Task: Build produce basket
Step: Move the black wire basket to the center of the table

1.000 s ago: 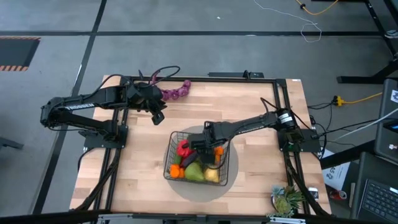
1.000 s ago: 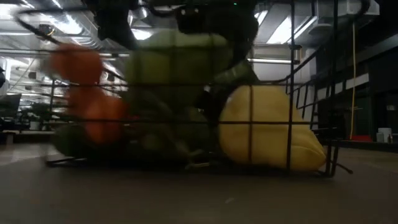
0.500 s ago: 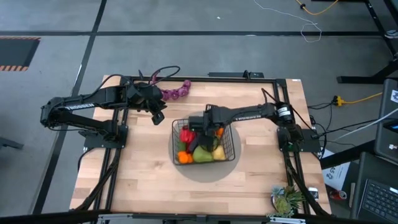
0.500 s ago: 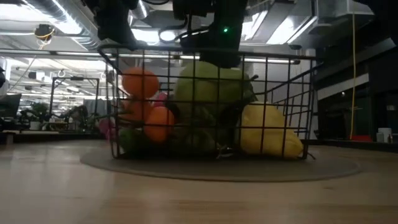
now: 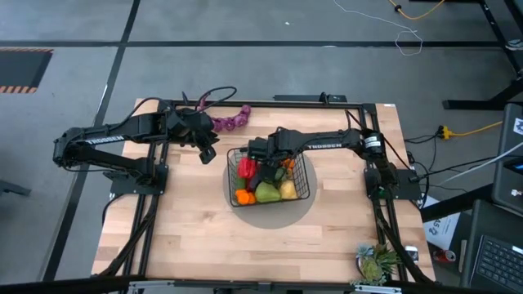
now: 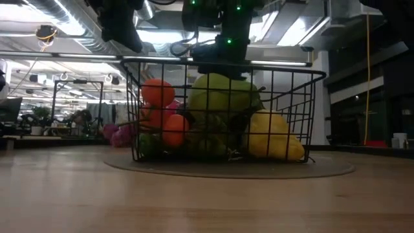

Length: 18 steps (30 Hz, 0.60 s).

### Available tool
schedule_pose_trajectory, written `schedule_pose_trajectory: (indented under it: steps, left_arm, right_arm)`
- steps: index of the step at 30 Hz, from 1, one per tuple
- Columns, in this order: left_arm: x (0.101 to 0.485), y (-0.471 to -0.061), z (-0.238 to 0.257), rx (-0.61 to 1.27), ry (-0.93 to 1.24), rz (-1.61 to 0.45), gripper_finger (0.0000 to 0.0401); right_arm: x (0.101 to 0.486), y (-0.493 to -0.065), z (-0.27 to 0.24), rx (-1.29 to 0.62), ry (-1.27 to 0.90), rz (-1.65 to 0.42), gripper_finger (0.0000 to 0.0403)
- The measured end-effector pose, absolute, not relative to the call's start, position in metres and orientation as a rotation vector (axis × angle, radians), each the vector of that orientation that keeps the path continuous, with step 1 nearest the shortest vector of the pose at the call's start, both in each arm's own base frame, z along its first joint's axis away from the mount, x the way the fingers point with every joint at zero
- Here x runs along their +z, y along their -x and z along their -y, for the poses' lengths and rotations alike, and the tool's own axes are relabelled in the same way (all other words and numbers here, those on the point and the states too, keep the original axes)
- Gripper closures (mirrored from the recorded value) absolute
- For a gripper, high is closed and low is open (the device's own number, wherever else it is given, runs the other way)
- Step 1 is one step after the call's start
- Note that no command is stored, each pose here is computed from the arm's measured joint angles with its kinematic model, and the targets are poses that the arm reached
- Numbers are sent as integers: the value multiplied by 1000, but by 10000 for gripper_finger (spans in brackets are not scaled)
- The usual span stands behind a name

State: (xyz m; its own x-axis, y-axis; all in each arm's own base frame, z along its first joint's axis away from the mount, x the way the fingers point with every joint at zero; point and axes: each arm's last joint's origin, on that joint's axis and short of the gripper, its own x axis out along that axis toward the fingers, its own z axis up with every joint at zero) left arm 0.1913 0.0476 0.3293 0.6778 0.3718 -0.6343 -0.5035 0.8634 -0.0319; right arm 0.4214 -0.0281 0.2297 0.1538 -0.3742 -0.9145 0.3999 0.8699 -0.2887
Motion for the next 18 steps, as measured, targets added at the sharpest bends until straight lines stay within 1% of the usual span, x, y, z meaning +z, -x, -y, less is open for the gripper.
schedule_pose_trajectory:
  steps: [3,9,12,18]
  left_arm:
    - [329,-191,-47,495,211,-663,327]
    - [329,-191,-48,499,209,-663,327]
    - [329,-191,-48,498,206,-663,327]
    - [329,-191,-48,500,211,-662,327]
  right_arm:
    - [232,-425,23,-461,-62,-1297,221]
    - [242,-444,4,-255,23,-1133,221]
    - [243,-453,5,-158,7,-1037,221]
    - [243,-460,23,-160,16,-951,221]
